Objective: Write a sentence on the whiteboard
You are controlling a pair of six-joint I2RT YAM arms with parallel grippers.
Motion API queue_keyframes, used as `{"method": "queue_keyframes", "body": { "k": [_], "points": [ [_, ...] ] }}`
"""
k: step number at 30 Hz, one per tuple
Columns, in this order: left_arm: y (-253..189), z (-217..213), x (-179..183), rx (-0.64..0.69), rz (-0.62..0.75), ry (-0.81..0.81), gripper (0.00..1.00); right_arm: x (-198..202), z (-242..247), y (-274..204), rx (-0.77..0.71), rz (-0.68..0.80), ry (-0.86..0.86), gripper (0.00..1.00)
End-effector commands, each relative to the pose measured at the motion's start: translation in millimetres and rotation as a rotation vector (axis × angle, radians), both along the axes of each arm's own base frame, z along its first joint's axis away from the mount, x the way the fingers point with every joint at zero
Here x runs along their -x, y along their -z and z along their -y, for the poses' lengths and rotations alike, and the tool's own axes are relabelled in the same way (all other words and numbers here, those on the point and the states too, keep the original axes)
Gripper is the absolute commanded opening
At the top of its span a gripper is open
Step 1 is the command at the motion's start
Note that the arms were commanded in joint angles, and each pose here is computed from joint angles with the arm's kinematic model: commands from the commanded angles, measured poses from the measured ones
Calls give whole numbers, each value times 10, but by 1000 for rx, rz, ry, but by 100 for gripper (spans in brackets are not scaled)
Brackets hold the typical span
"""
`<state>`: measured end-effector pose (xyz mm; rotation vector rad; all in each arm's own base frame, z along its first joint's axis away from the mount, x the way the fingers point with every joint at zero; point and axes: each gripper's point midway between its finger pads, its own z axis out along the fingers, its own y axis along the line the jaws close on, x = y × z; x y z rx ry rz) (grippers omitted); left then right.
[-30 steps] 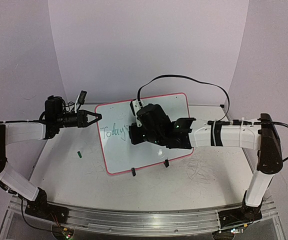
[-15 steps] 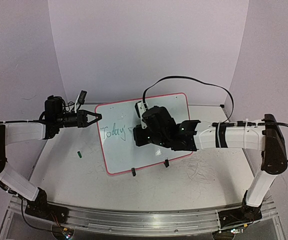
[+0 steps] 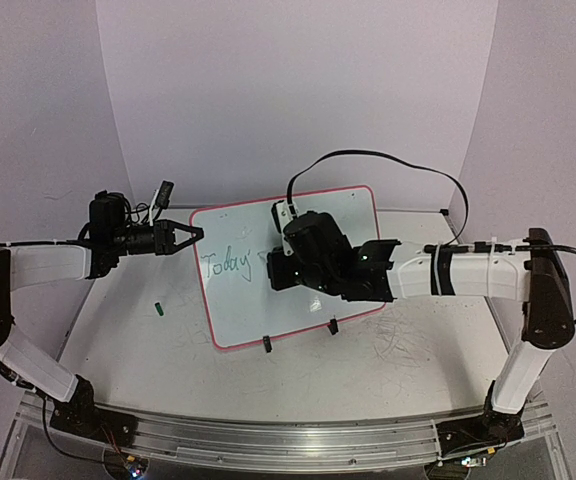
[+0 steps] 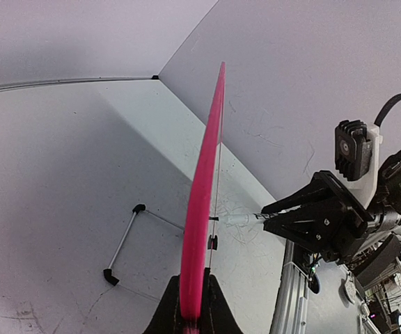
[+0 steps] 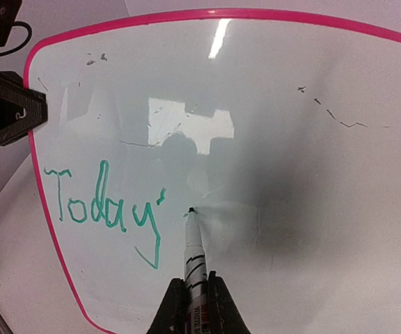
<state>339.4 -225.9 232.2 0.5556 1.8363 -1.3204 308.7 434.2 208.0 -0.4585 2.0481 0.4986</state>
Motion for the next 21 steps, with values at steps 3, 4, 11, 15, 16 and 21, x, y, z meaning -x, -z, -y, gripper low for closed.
{"method": "queue_keyframes", "body": {
  "k": [3, 4, 11, 15, 16, 21],
  "points": [
    [-63, -50, -96, -22, 36, -57, 0, -103, -93, -174, -36, 36, 27, 0],
    [-64, -48, -96, -22, 37, -57, 0, -101, -104, -172, -36, 34, 22, 0],
    [-73, -37, -87, -22, 40, -53, 0, -28, -138, -95, -34, 5, -4, 0],
    [-76, -37, -85, -22, 41, -54, 0, 18, -134, -38, -31, -11, -7, 0],
    [-75, -37, -86, -22, 41, -54, 0, 23, -130, -23, -31, -15, -7, 0],
    [-80, -38, -83, -21, 42, -54, 0, 65, -120, 62, -23, -36, -10, 0]
  ]
}}
